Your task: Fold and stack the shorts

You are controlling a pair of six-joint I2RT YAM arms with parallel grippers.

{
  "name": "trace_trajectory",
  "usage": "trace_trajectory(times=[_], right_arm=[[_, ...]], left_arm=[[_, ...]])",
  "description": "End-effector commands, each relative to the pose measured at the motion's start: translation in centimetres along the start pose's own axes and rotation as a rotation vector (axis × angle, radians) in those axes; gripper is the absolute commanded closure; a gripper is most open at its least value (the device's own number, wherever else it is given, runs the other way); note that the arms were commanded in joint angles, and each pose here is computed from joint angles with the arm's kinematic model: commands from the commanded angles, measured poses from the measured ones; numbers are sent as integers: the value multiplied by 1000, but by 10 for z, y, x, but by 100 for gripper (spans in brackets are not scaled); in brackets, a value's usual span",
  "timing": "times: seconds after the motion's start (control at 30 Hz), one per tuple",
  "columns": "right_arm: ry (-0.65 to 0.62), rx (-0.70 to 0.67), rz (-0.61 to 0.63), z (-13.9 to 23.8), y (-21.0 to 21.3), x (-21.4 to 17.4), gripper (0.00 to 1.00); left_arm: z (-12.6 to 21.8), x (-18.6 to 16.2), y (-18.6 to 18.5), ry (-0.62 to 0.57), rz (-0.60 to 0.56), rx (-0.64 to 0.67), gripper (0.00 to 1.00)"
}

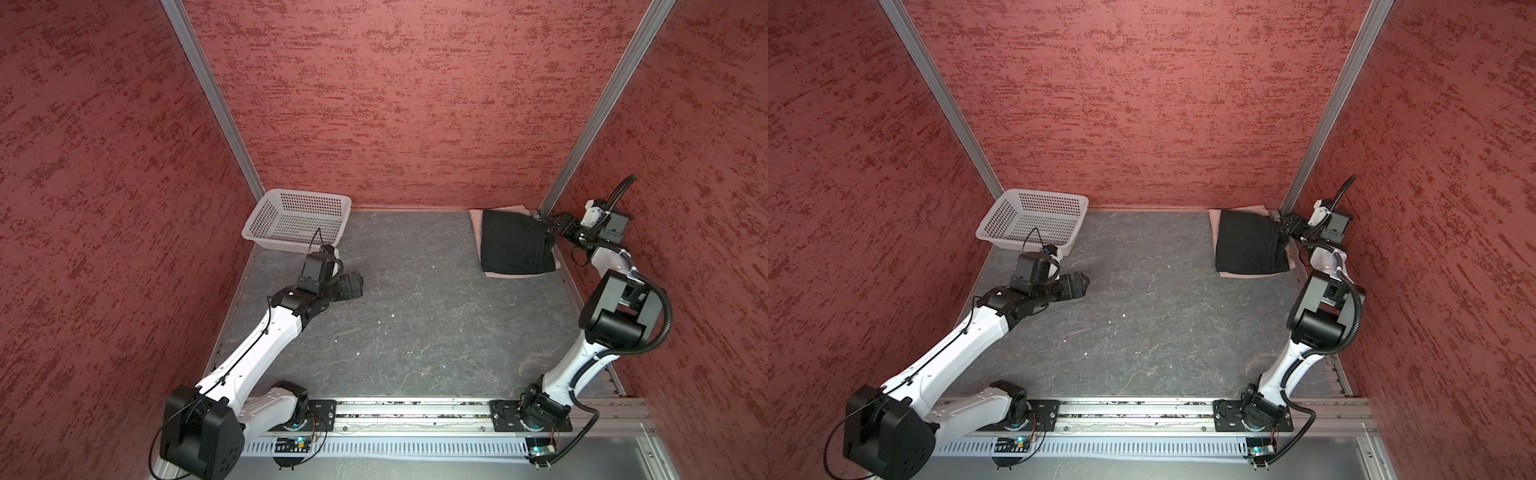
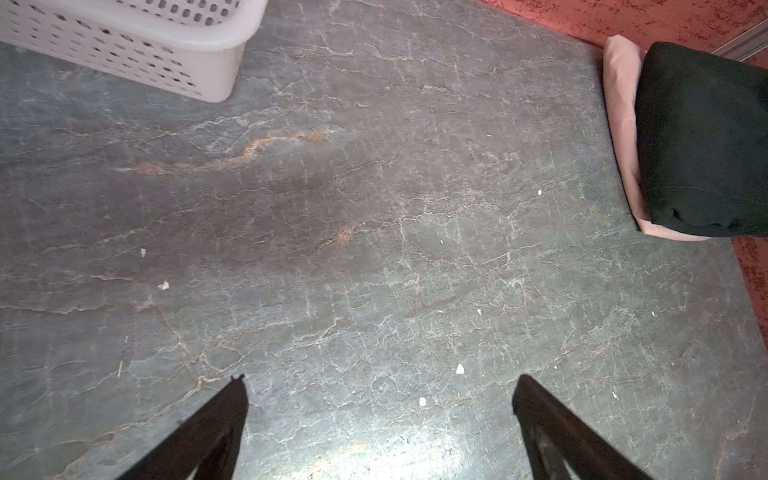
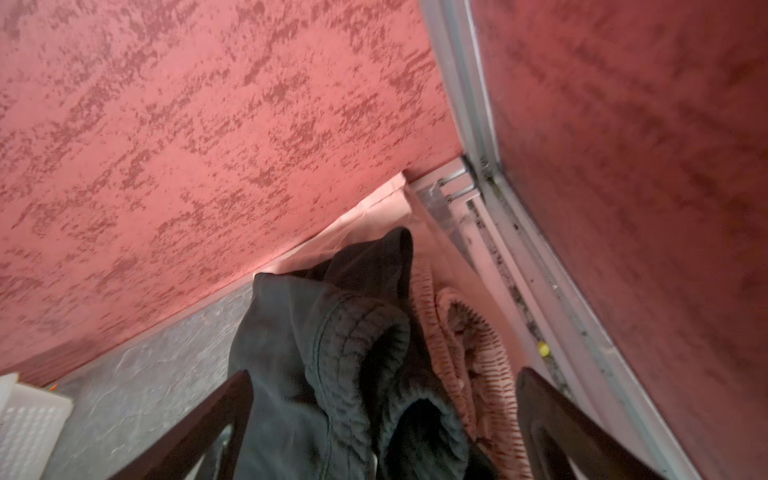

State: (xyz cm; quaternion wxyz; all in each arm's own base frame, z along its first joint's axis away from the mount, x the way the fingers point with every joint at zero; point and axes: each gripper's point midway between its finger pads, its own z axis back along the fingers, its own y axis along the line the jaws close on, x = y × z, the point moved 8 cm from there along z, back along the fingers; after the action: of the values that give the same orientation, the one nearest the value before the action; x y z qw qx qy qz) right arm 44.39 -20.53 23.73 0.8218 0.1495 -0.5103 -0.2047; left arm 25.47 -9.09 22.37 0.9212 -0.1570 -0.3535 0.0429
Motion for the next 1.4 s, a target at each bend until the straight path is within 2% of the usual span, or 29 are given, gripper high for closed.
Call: trace_trajectory(times=[0.0, 0.1, 0.23, 0.33, 0.4, 0.43, 0.53, 0.6, 0.7, 0.77, 0.83, 0.93, 0.97, 1.0, 1.03, 1.1, 1.17, 1.2, 1.37], right_arm=[[-101, -12, 62, 22, 29, 10, 1], [-146, 15, 89, 52, 56, -16, 1], [-265, 67, 118, 100, 94, -64, 1], [-359, 41, 169, 124, 106, -104, 1], [-381, -3, 178, 127, 98, -127, 1], [-376, -15, 176, 126, 93, -139, 1], [-345, -27, 212, 116, 86, -168, 1], [-334, -24, 255, 108, 85, -184, 1], [-374, -29, 306, 100, 85, -195, 1], [-374, -44, 328, 95, 91, -196, 1], [-391, -64, 358, 94, 91, -201, 1], [-423, 41, 422, 86, 92, -221, 1], [-419, 46, 437, 86, 97, -217, 1], [-342, 15, 422, 78, 94, -218, 1], [-334, 14, 424, 71, 94, -217, 1], [-342, 26, 432, 77, 95, -219, 1], [-353, 61, 452, 77, 98, -220, 1], [-345, 59, 451, 77, 98, -220, 1], [-346, 53, 450, 76, 97, -220, 1]], left_arm=[[6, 0, 11, -66, -12, 71, 1], [15, 4, 21, -174, -1, 136, 0], [17, 7, 46, -389, 20, 319, 1], [12, 9, 64, -540, 3, 434, 1], [2, 6, 74, -620, -31, 492, 1], [0, 8, 78, -609, -27, 524, 1], [-9, 16, 80, -645, -133, 561, 1], [-19, 14, 85, -662, -189, 539, 1], [-36, 4, 106, -603, -160, 476, 1], [-39, 6, 114, -612, -159, 427, 1], [-38, 8, 113, -678, -207, 331, 1], [-46, 14, 120, -615, -183, 255, 1], [-48, 16, 120, -610, -177, 245, 1], [-50, 19, 121, -604, -161, 229, 1], [-51, 20, 123, -626, -139, 200, 1], [-61, 13, 121, -637, -182, 124, 1], [-77, 9, 120, -632, -221, 102, 1], [-82, 8, 118, -579, -232, 108, 1], [-84, 14, 123, -573, -190, 150, 1]])
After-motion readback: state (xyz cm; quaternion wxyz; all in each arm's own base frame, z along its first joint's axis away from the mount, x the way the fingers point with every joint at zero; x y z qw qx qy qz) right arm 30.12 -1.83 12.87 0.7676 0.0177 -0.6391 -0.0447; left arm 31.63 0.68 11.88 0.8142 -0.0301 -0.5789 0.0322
